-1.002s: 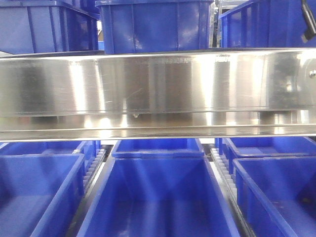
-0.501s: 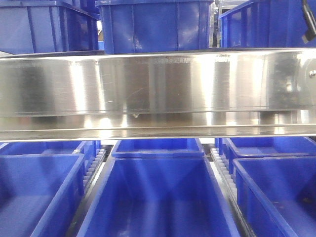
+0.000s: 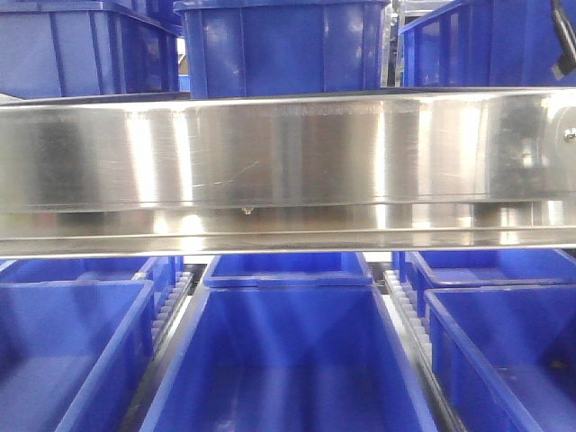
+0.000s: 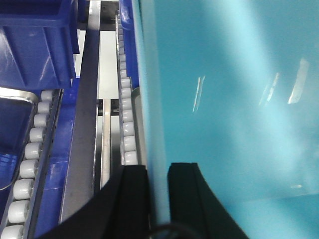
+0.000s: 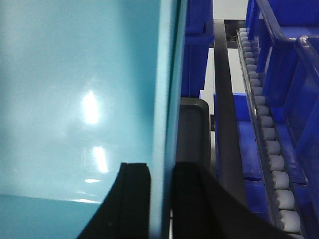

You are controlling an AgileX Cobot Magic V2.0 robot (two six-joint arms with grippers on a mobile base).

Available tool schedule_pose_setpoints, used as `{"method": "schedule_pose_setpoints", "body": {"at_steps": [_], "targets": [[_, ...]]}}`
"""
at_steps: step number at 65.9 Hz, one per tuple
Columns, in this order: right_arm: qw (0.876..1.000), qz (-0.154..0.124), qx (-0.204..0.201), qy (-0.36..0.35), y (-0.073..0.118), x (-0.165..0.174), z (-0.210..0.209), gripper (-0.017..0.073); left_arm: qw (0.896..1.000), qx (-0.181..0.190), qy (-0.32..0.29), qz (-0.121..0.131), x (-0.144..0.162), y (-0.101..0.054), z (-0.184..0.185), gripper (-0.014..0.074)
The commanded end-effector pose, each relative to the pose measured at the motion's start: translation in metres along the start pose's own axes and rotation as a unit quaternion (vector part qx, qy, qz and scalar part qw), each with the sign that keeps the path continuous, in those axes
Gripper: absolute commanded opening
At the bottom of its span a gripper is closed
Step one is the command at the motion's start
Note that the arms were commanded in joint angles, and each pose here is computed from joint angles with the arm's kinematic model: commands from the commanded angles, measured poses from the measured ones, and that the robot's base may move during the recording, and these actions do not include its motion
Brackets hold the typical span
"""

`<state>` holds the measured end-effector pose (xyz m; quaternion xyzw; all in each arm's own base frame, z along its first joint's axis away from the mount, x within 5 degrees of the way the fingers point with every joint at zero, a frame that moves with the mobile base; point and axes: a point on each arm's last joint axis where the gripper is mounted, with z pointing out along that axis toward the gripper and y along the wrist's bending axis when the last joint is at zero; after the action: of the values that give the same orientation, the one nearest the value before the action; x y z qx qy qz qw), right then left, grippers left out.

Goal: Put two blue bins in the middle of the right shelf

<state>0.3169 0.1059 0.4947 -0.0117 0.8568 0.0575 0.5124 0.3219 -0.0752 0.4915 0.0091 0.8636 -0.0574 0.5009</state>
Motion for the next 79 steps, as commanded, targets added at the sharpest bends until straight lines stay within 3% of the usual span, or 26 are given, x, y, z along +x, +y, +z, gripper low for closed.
{"method": "schedule_pose_setpoints", "body": {"at_steps": [1, 49, 79], "targets": [[0.997, -0.017, -0.004, -0.07, -0.002, -0.016, -0.015, -0.0163, 0.998, 0.015, -0.06, 0.005, -0.013, -0.002, -0.013, -0.0111], [0.997, -0.017, -0.004, -0.07, -0.002, -0.016, -0.015, -0.0163, 0.998, 0.015, -0.06, 0.005, -0.013, -0.002, -0.013, -0.0111], [0.997, -0.017, -0.004, -0.07, -0.002, -0.016, -0.015, -0.0163, 0.998, 0.016, -0.055, 0.008, -0.011, -0.005, 0.01, -0.0111]]}}
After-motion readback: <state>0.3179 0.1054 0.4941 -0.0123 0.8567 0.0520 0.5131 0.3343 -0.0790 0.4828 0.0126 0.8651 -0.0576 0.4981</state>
